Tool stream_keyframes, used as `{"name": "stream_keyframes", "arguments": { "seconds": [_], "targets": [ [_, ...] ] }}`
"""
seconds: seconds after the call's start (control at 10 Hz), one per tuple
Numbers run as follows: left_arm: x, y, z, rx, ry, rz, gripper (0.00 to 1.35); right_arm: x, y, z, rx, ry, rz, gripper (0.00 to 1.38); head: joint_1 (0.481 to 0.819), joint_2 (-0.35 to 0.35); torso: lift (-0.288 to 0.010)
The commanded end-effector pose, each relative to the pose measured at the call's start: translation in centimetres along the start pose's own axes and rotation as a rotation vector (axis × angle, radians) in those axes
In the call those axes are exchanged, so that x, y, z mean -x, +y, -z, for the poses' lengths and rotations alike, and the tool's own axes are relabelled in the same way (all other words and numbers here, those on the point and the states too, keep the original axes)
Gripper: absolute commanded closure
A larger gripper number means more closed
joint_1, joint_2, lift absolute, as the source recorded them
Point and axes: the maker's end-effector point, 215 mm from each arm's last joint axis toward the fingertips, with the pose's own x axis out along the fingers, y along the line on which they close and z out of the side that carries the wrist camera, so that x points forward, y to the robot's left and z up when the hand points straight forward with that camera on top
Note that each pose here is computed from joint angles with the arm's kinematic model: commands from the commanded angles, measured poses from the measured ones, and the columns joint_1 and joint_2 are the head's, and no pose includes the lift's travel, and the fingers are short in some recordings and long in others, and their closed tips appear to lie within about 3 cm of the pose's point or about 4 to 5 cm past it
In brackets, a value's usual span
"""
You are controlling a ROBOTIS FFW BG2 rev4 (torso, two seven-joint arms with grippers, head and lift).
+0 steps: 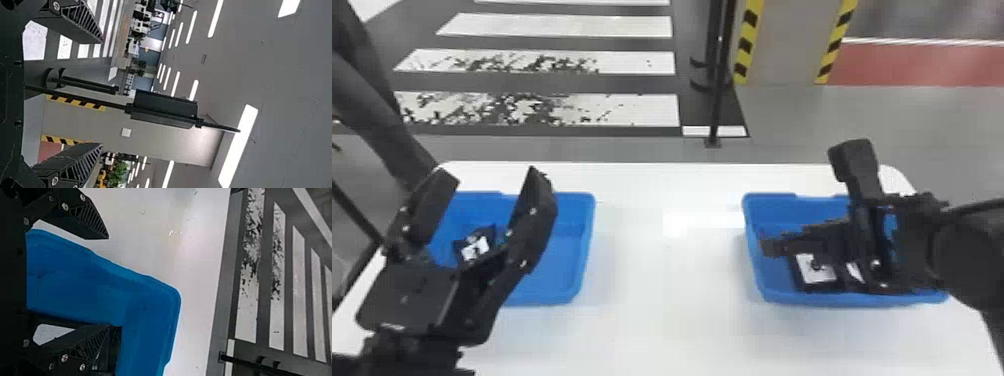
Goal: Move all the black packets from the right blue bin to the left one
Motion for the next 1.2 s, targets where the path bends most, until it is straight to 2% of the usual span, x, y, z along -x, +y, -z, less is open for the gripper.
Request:
{"name": "stream_keyframes", "arguments": {
  "seconds": [0.0, 0.2, 0.4, 0.5, 0.7, 0.9, 1.1],
  "targets": [
    [0.0, 0.0, -0.2, -0.003, -0.006, 0.001, 0.1, -0.8, 0.1, 1.7, 0.007, 0.101, 0.01, 0.24, 0.695, -0.015, -0.14],
    [0.0, 0.0, -0.5, -0.007, -0.016, 0.001, 0.11, -0.6, -1.0, 1.9, 0.03, 0.12, 0.082, 0.24, 0.695, -0.018, -0.14],
    [-0.1, -0.2, -0.7, -0.01, -0.024, 0.006, 0.11, 0.2, -2.5, 0.2, 0.059, 0.088, 0.162, 0.24, 0.695, -0.033, -0.14],
    [-0.1, -0.4, -0.6, -0.007, -0.023, 0.012, 0.12, 1.6, -3.5, -1.9, 0.094, 0.035, 0.244, 0.24, 0.695, -0.041, -0.14],
    [-0.2, -0.5, -0.6, -0.006, -0.025, 0.014, 0.12, 2.6, -5.2, -2.8, 0.092, 0.012, 0.315, 0.24, 0.695, -0.063, -0.14],
    [-0.1, -0.4, -0.5, -0.008, -0.023, 0.012, 0.12, 3.1, -8.8, -1.5, 0.036, 0.038, 0.384, 0.24, 0.695, -0.091, -0.14],
    [-0.2, -0.4, -0.6, -0.006, -0.028, 0.012, 0.12, 4.4, -11.1, 2.6, -0.042, 0.064, 0.409, 0.24, 0.695, -0.128, -0.14]
  ]
}}
